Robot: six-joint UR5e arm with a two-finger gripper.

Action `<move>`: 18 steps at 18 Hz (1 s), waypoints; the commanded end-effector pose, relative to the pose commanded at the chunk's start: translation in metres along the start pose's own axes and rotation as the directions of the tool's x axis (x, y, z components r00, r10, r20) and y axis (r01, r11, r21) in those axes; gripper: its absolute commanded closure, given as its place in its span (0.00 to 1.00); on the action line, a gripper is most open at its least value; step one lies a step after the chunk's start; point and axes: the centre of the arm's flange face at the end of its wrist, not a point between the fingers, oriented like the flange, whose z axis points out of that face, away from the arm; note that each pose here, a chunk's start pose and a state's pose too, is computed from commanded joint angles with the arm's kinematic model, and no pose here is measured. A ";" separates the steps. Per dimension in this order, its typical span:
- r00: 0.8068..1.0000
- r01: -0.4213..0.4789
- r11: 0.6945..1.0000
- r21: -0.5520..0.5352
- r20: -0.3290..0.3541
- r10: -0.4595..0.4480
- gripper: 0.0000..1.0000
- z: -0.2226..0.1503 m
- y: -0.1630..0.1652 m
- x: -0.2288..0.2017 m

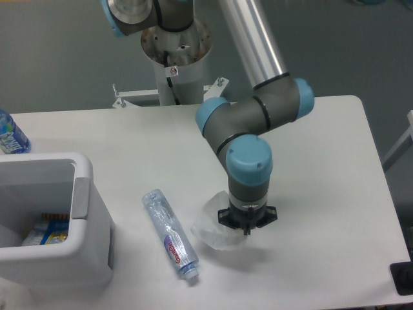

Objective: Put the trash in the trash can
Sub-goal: 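Lower the gripper onto the plastic bag and close on it, then lift the held bag and carry it over the white bin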

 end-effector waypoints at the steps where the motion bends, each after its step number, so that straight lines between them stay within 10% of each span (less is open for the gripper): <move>1: 0.999 0.031 0.998 0.047 -0.038 -0.030 1.00 -0.015 -0.011 0.002; 10: 0.931 0.266 0.934 0.239 -0.316 -0.184 1.00 -0.167 -0.016 0.074; 18: 0.916 0.110 0.957 0.270 -0.400 0.007 1.00 -0.224 0.017 0.234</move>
